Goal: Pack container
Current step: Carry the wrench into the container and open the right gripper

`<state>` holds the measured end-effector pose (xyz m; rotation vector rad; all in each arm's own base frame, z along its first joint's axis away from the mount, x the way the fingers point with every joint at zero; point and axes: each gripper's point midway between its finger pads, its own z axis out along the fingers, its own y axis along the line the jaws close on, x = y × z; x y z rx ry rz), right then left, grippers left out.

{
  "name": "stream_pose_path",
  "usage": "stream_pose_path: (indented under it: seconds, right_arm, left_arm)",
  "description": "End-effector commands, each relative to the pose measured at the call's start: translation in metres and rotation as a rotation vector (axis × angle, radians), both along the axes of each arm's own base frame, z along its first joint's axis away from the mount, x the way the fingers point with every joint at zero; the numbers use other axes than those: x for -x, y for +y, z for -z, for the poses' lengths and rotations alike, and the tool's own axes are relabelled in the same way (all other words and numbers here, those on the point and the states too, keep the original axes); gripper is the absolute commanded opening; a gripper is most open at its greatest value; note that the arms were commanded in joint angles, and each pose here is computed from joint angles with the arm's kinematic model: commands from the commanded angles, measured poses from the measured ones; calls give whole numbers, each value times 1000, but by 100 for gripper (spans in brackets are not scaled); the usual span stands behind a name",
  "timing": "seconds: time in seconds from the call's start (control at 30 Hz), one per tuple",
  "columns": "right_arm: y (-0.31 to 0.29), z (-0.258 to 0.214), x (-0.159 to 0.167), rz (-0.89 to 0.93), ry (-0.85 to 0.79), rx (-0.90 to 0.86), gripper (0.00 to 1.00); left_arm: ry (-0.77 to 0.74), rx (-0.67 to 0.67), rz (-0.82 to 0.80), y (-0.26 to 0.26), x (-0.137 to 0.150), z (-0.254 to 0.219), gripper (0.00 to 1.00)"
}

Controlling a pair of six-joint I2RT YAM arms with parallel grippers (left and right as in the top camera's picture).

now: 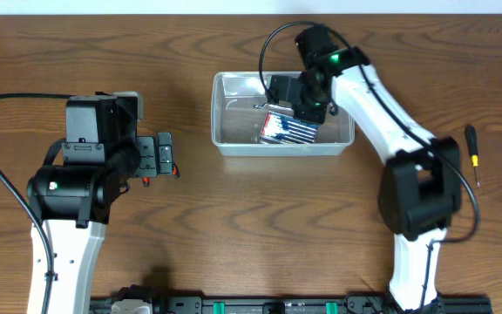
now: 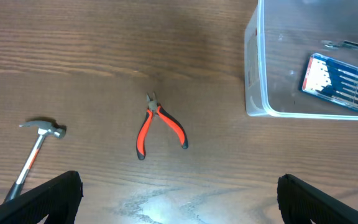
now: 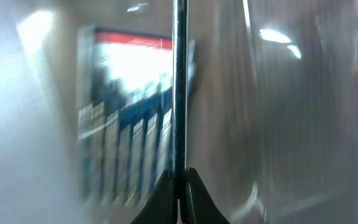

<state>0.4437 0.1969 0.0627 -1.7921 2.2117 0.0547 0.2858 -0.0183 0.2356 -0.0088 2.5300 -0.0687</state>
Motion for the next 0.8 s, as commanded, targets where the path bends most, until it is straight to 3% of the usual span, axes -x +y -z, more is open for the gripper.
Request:
stream_pose_path:
  seconds: [0.0,0.2,0.4,0.6,0.63,0.67,0.7,0.77]
  right_arm:
    - [0,18,-14,104,10,-40,1]
    - [-2,33,-31,144,-24,-47,2]
    - [-13,49,-33,166,4,-35,9]
    - [-15,50,-32,170,8,-26,35]
    - [-15,50,-32,170,9,-25,45]
    - [-15,50,-31,170,10,-25,62]
    - [-15,49,-30,169,13,-23,69]
    - [-13,41,-29,176,14,-27,71]
  left_arm:
    - [-8,-13,1,1,0,-5,98]
    - [-5,-13,1,1,0,-5,98]
    - [-5,-13,1,1,0,-5,98]
    - [-5,-13,1,1,0,-5,98]
    - [-5,-13,1,1,0,-5,98]
    - [-4,-13,1,1,0,-5,98]
    - [-4,-13,1,1,0,-5,98]
    - [-4,-13,1,1,0,-5,98]
